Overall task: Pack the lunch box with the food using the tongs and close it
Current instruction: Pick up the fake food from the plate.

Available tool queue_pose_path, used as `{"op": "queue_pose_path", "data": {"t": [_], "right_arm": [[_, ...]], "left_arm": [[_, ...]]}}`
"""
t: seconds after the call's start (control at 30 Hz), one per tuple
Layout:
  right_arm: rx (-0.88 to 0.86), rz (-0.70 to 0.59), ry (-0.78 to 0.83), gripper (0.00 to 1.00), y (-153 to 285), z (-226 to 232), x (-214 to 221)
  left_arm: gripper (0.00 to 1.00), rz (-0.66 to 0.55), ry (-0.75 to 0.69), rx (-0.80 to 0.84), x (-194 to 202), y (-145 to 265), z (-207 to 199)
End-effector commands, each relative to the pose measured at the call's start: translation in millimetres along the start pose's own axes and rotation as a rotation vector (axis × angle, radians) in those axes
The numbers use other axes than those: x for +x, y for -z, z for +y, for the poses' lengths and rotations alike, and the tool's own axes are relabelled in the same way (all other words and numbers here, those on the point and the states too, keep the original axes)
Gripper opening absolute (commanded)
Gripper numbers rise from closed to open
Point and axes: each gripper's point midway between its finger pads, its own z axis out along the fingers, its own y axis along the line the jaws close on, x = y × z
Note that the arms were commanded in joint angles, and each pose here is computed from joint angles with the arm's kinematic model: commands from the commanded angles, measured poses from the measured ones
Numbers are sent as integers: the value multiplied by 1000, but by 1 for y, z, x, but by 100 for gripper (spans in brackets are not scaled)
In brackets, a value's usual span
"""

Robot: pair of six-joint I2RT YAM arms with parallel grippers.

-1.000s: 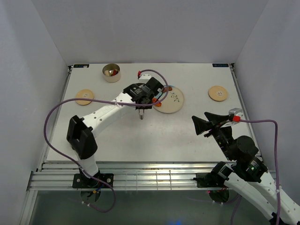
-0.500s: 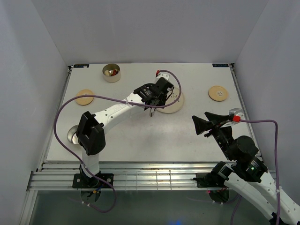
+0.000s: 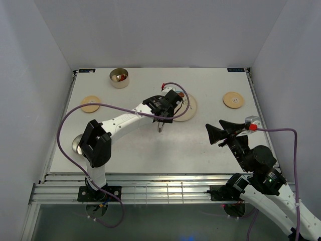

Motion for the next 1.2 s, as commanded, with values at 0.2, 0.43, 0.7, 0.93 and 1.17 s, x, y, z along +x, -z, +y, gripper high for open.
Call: {"op": "queue_pose_path", "data": {"t": [0.2,0.43,0.7,0.93,1.17], "right_arm": [[2,-42,-1,74,-1,1,-11],[0,-46,-3,74,0,1,-12],[-5,-48,-3,74,0,2,-13],[-9,-56,-6,74,1,2,-16],[-12,-51,-6,74,1,3,-14]], "left_arm": [[54,-24,74,35,-8,19,0],[54,-8,70,36,-4,13,-4],[54,-5,67,27,-6,6,-8],[54,13,53,29,-6,-2,-14],[54,3,44,26,-13,-8,-19]]}}
